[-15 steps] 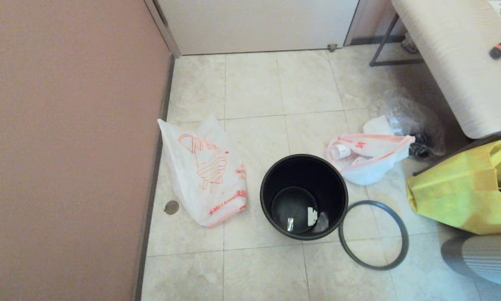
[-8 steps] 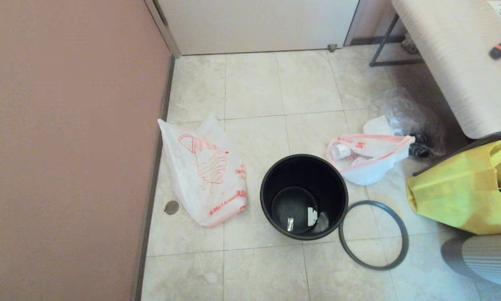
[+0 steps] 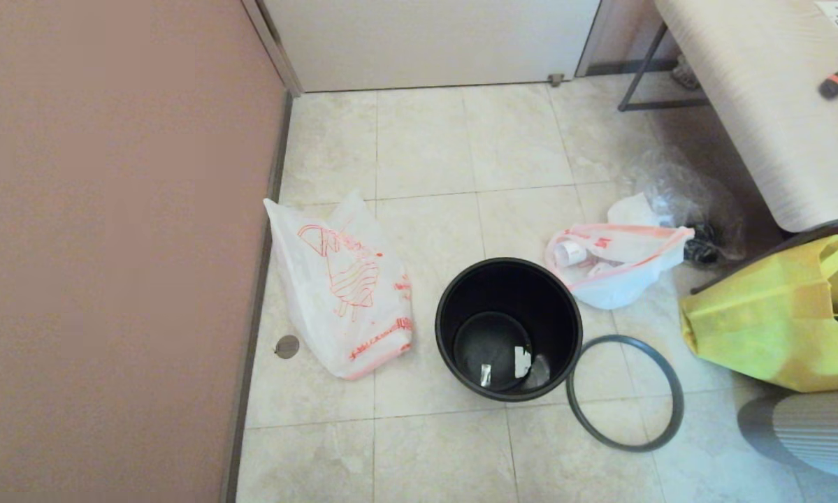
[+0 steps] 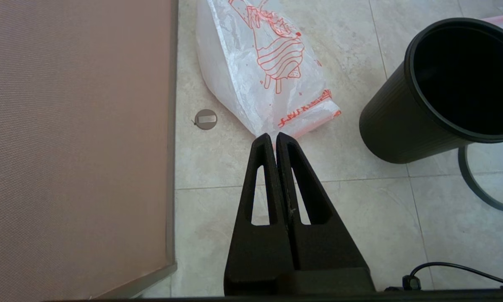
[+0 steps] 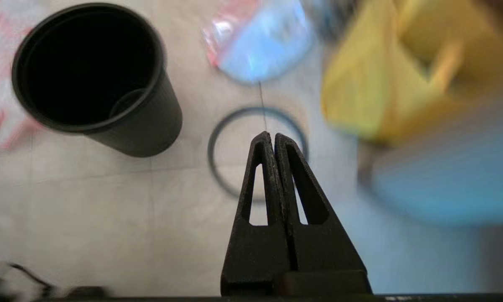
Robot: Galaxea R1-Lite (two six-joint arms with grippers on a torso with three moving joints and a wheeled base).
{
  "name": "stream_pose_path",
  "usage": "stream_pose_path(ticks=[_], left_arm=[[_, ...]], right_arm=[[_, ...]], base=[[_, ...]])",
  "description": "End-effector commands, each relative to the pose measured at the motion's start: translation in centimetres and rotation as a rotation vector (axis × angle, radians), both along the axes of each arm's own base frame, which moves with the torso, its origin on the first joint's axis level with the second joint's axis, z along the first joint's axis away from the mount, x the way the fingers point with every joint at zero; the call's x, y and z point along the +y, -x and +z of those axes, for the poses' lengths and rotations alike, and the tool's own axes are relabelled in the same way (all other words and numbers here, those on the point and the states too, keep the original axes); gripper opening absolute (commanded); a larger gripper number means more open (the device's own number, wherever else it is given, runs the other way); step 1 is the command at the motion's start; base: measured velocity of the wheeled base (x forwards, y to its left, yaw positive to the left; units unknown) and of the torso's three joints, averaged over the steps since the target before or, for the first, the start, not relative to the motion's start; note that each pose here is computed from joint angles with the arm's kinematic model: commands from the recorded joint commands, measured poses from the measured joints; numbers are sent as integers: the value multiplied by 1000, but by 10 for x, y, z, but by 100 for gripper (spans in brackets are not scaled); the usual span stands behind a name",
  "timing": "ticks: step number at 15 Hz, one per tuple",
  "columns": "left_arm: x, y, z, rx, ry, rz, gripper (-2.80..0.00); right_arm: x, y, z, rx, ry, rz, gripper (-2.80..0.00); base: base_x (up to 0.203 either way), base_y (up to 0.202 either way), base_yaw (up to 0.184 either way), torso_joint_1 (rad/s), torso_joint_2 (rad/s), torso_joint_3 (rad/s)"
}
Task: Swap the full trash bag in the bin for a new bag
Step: Pick up a new trash bag
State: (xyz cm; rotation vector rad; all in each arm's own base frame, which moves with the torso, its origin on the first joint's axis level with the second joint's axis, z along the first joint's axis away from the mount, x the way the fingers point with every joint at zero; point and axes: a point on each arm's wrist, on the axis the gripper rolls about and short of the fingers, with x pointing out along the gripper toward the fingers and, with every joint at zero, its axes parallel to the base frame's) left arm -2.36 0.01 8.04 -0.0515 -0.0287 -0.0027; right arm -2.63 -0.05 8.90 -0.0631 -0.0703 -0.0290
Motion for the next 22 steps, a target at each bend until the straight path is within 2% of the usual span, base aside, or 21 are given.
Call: stream_pose_path(ticks=[1, 3, 6, 9, 22], left_arm=[[0, 0, 0, 0, 1, 0, -280], [0, 0, 0, 1, 1, 0, -280], [0, 0, 0, -2, 1, 0, -280], [0, 0, 0, -1, 1, 0, -280], [0, 0, 0, 0, 1, 0, -280]], right_arm=[[1, -3, -6, 21, 71, 25, -280], [2, -3, -12, 61, 73, 70, -280], [1, -3, -13, 77, -12, 51, -280], [1, -3, -13, 76, -53, 48, -280], [1, -3, -13, 77, -54, 44, -280]], base=[[0, 0, 0, 0, 0, 0], [0, 0, 0, 0, 0, 0], [0, 0, 0, 0, 0, 0], [0, 0, 0, 0, 0, 0], [0, 0, 0, 0, 0, 0]])
